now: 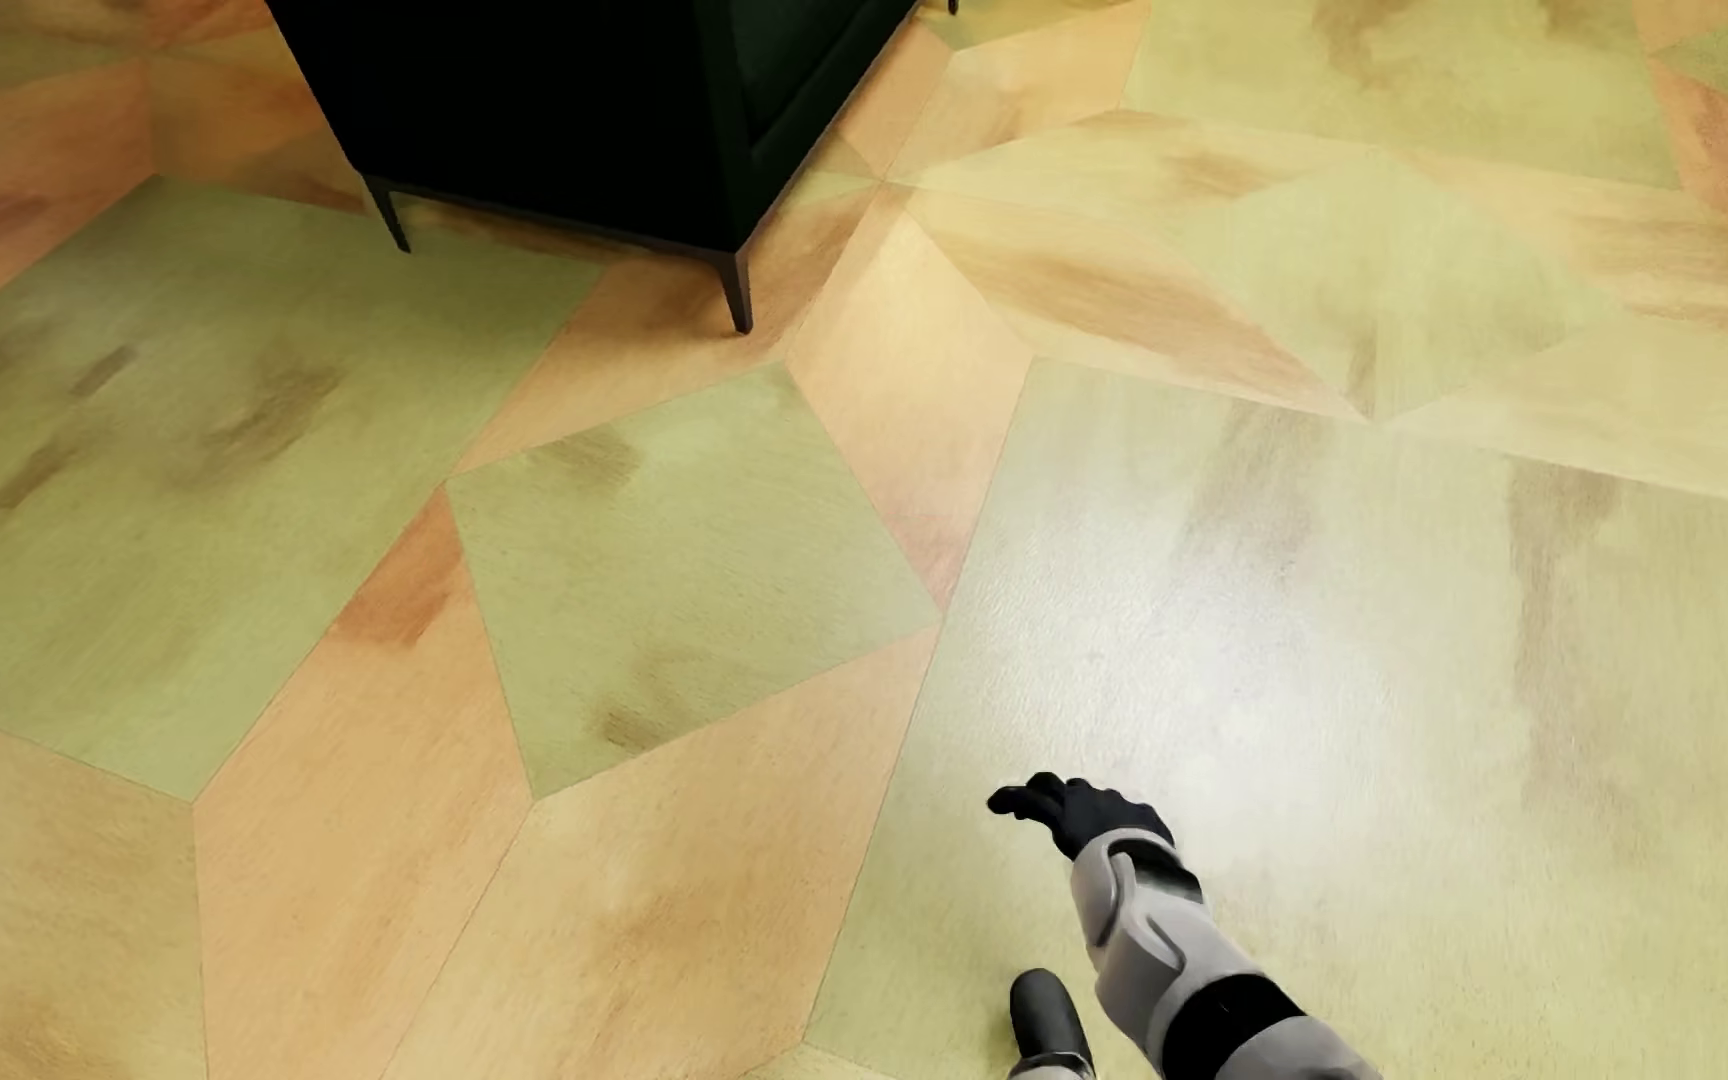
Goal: Approach the sofa
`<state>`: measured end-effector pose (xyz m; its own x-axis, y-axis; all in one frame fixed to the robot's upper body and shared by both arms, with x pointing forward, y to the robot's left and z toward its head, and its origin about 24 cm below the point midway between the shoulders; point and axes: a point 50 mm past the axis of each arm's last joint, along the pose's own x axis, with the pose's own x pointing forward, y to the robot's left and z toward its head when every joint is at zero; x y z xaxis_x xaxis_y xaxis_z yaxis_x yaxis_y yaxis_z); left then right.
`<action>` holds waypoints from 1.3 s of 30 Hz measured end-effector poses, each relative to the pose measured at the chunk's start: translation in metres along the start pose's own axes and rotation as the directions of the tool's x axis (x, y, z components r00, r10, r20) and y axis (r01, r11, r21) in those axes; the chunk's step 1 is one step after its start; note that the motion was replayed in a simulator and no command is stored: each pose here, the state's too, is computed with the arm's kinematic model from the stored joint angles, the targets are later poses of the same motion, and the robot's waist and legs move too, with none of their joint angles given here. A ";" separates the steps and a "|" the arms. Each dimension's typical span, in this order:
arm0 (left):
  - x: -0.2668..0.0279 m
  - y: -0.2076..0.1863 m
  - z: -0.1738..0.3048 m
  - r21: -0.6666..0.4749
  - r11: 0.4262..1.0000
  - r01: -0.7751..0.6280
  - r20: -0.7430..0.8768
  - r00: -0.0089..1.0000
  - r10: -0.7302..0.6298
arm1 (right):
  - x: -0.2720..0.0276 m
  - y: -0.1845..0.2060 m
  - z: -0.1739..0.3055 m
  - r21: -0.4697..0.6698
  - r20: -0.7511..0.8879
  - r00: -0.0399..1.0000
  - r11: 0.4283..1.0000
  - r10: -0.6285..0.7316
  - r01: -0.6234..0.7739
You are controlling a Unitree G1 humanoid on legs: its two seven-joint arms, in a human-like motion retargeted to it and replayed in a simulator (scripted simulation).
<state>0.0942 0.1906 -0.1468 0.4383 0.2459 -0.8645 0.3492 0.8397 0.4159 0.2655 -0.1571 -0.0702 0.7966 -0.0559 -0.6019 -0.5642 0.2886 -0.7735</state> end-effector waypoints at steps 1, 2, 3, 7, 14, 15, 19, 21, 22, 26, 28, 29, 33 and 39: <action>0.001 0.000 -0.003 0.053 0.998 0.014 -0.009 1.000 -0.014 | -0.002 -0.003 0.014 0.048 0.047 0.998 0.998 -0.043 0.041; 0.002 0.001 -0.007 0.092 0.995 0.027 -0.031 0.999 -0.025 | -0.005 0.000 0.023 0.105 0.076 0.995 0.993 -0.067 0.059; 0.003 0.002 -0.014 0.110 0.993 0.038 -0.068 0.997 -0.030 | -0.009 0.009 0.029 0.145 0.100 0.993 0.989 -0.058 0.043; 0.003 0.007 -0.039 0.163 0.985 0.056 -0.186 0.982 -0.025 | -0.027 0.070 0.005 0.023 0.050 0.984 0.984 0.173 -0.175; 0.005 0.036 -0.013 0.073 0.987 -0.140 -0.018 0.990 0.142 | -0.089 0.121 -0.155 0.343 -0.593 0.742 0.932 0.312 -0.118; 0.005 0.043 -0.010 0.031 0.985 -0.171 0.001 0.985 0.171 | -0.096 0.123 -0.165 0.347 -0.611 0.720 0.929 0.328 -0.129; -0.007 0.065 -0.034 -0.234 0.913 -0.333 -0.092 0.943 0.321 | -0.068 0.117 -0.126 0.196 -0.454 0.796 0.916 0.400 -0.349; -0.011 0.056 -0.054 -0.270 0.908 -0.319 -0.175 0.944 0.280 | -0.050 0.107 -0.088 0.161 -0.284 0.850 0.897 0.443 -0.413; -0.012 0.049 -0.062 -0.241 0.931 -0.273 -0.201 0.953 0.228 | -0.044 0.098 -0.074 0.188 -0.206 0.882 0.902 0.424 -0.389; -0.012 0.013 -0.074 -0.123 0.992 -0.020 -0.272 0.962 -0.015 | -0.029 0.051 -0.037 0.175 -0.033 0.981 0.968 0.190 -0.182; -0.015 0.006 -0.069 -0.098 0.995 -0.029 -0.232 0.973 0.005 | -0.017 0.020 -0.018 0.063 0.024 0.994 0.992 0.108 -0.110; -0.016 0.005 -0.065 -0.064 0.997 -0.051 -0.197 0.980 0.038 | -0.013 0.006 -0.012 0.051 0.033 0.998 0.997 0.058 -0.059; -0.013 0.009 -0.054 0.032 0.999 -0.012 -0.118 0.993 0.016 | -0.007 -0.011 -0.021 0.164 -0.059 0.993 0.980 -0.104 0.112; -0.007 0.038 -0.048 -0.104 0.970 -0.219 -0.179 0.964 0.198 | -0.058 0.095 -0.122 0.310 -0.503 0.834 0.948 0.227 -0.071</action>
<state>0.0649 0.2438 -0.1383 0.3435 0.4897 -0.8014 0.1567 0.8114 0.5630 0.1392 -0.2434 -0.1337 0.4267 -0.4623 -0.7773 -0.5242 0.5740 -0.6291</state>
